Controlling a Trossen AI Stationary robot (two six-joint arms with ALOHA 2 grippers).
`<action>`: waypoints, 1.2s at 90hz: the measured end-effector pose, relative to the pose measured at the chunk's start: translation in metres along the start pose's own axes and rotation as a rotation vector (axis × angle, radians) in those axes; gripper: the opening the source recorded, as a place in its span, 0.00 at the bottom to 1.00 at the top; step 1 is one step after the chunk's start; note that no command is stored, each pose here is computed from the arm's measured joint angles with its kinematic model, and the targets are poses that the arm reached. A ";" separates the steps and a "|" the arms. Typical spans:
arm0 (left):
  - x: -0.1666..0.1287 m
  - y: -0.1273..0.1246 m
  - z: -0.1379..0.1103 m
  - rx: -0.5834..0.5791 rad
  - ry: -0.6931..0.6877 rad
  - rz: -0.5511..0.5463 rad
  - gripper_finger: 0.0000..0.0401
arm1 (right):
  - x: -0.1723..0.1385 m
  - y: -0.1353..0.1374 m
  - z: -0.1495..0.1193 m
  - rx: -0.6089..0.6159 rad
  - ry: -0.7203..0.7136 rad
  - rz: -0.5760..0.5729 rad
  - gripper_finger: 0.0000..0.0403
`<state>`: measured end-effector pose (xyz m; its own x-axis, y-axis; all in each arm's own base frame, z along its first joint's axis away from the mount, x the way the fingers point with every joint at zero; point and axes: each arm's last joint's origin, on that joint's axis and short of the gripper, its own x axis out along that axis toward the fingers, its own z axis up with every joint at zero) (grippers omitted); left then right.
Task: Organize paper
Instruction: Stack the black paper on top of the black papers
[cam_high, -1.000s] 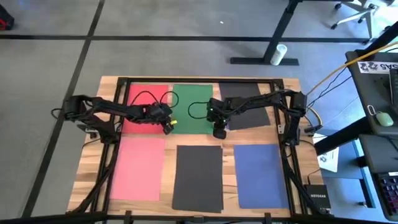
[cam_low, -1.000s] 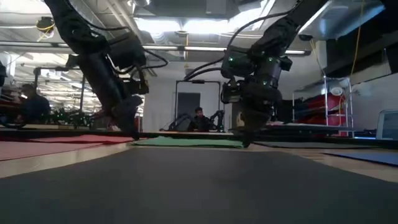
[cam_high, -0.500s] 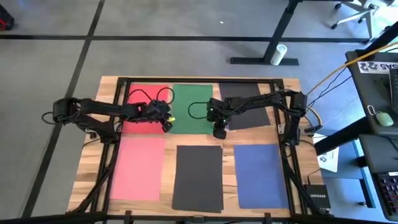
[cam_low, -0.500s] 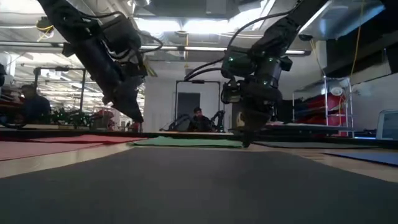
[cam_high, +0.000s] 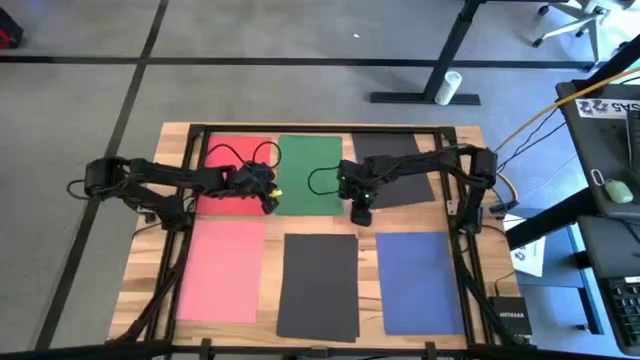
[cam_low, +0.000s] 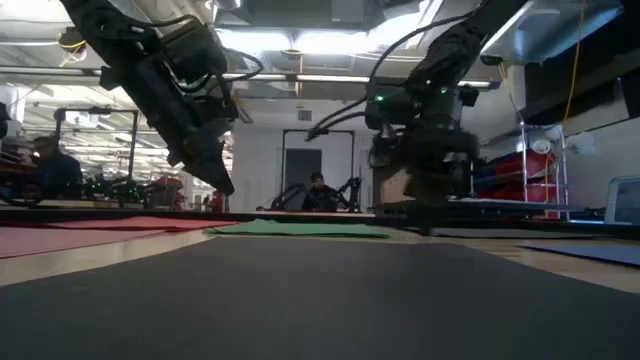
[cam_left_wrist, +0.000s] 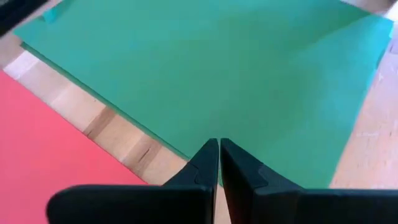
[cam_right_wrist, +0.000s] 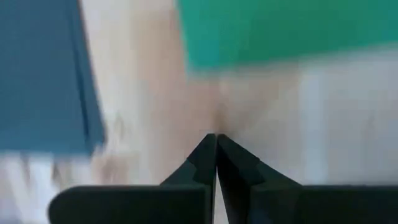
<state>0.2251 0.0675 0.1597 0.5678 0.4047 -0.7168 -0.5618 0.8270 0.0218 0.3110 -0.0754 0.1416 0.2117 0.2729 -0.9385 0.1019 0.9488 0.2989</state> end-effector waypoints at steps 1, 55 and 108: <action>0.000 0.000 0.000 0.001 0.000 0.000 0.00 | -0.001 0.000 -0.001 0.001 0.004 -0.001 0.00; 0.000 -0.001 0.004 0.011 -0.043 -0.009 0.00 | -0.005 0.063 -0.022 -0.099 0.077 -0.430 0.17; 0.000 0.000 0.004 0.018 -0.042 -0.002 0.00 | 0.028 0.059 -0.049 -0.030 -0.023 -0.643 0.39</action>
<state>0.2278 0.0688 0.1625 0.5939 0.4192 -0.6867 -0.5504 0.8342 0.0332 0.2748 -0.0043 0.1246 0.1379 -0.3550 -0.9246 0.1879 0.9260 -0.3275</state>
